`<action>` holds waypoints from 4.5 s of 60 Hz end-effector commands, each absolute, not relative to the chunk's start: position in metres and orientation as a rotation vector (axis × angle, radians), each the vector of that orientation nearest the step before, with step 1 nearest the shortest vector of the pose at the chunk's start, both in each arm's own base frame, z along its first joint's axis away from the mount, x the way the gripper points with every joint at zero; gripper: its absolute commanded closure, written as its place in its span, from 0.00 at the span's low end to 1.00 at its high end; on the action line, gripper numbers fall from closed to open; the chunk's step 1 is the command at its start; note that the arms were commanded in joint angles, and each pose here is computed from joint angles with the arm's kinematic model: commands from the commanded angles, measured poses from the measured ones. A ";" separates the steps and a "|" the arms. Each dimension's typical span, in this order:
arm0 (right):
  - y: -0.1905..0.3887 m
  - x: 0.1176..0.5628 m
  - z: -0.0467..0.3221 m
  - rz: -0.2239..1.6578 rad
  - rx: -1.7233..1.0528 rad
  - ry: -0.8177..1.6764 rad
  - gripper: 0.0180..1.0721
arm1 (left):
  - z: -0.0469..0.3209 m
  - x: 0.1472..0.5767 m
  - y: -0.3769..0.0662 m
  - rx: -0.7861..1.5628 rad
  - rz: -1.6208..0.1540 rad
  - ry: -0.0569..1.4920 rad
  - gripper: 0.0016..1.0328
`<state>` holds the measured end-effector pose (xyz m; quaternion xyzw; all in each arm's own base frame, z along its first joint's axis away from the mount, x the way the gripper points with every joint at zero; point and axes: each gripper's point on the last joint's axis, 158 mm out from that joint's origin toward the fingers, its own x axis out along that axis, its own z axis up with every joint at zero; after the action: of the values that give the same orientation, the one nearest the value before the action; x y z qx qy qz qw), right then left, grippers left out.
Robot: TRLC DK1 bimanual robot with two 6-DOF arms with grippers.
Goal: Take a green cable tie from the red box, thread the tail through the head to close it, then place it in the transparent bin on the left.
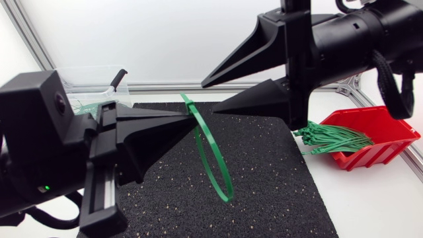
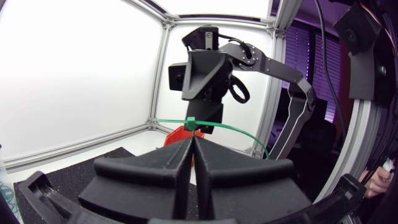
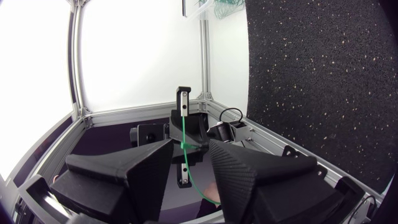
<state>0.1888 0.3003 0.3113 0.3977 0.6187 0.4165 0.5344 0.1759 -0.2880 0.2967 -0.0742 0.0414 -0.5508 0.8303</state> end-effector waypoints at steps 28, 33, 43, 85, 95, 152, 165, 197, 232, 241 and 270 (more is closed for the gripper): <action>0.319 0.183 0.301 1.108 0.833 1.528 0.70 | 0.272 0.173 -0.291 -0.053 -1.207 0.076 0.97; 0.319 0.179 0.300 1.111 0.828 1.534 0.73 | 0.271 0.173 -0.292 -0.048 -1.207 0.074 0.97; 0.320 0.175 0.298 1.119 0.806 1.542 0.73 | 0.269 0.171 -0.293 -0.033 -1.215 0.068 0.97; 0.310 0.162 0.272 1.364 0.584 1.520 0.72 | 0.241 0.163 -0.296 0.292 -1.183 -0.155 0.97; 0.310 0.163 0.267 1.399 0.557 1.504 0.72 | 0.241 0.164 -0.296 0.302 -1.180 -0.165 0.97; 0.320 0.169 0.276 1.462 0.512 1.444 0.95 | 0.230 0.148 -0.304 0.408 -1.206 -0.198 0.97; 0.323 0.184 0.280 1.454 0.530 1.433 0.95 | 0.219 0.126 -0.313 0.494 -1.221 -0.247 0.97; 0.293 0.151 0.253 1.394 0.369 1.436 0.41 | 0.231 0.206 -0.269 0.285 -1.070 0.025 0.97; 0.198 0.270 0.161 0.740 -0.133 1.090 0.04 | 0.224 0.369 -0.090 0.187 -0.429 0.395 0.97; 0.175 0.283 0.170 0.618 -0.203 0.979 0.04 | 0.262 0.411 -0.022 0.194 -0.190 0.264 0.97; 0.136 0.262 0.181 0.542 -0.217 0.888 0.04 | 0.279 0.514 0.094 0.101 0.133 0.323 0.93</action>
<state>0.2694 0.1447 0.1886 -0.0926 0.4188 0.2620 0.8645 0.4965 0.0788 0.2899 0.0655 0.1395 0.0515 0.9867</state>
